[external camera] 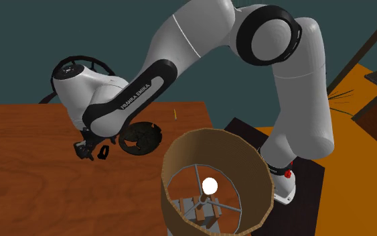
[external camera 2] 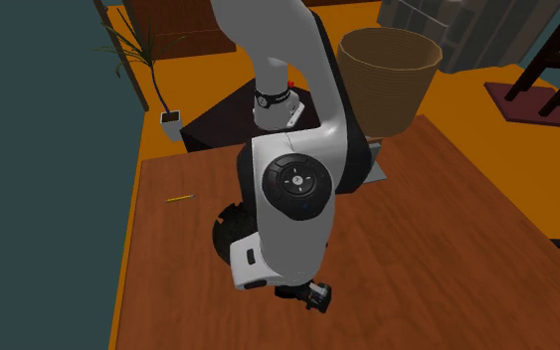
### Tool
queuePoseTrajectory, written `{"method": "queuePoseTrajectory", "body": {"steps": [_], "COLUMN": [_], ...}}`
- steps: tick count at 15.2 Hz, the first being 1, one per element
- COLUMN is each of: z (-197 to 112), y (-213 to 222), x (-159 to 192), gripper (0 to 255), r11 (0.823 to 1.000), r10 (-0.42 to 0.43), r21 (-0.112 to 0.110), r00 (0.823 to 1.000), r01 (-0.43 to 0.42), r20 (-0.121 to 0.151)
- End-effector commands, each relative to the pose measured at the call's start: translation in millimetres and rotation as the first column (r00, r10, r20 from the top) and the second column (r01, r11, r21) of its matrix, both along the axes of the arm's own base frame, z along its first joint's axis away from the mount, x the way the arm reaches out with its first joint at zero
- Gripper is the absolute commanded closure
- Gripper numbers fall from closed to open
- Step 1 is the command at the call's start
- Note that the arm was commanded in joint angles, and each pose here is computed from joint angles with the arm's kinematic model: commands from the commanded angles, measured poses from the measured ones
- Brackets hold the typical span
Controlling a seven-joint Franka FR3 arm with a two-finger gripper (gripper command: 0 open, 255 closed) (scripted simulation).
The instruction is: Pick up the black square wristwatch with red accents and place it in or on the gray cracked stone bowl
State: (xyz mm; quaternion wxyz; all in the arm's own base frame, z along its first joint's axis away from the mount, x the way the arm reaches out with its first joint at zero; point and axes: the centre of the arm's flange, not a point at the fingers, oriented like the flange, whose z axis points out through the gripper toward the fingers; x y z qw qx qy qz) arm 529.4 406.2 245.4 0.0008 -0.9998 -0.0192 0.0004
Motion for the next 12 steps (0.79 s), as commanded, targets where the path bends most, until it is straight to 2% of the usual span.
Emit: {"method": "queuePoseTrajectory", "body": {"steps": [1,6,7,12], "z": [-2.0,-1.9,-1.9,-2.0], "y": [-0.6,-0.6,-0.6,-0.6], "x": [0.1,0.1,0.1,0.2], "gripper": [0,0,255,255], "r11": [1.0,1.0,1.0,1.0], "r10": [0.0,0.0,0.0,0.0], "r21": [0.0,0.0,0.0,0.0], "r00": [1.0,1.0,1.0,1.0], "r01": [0.0,0.0,0.0,0.0], "r20": [0.0,0.0,0.0,0.0]}}
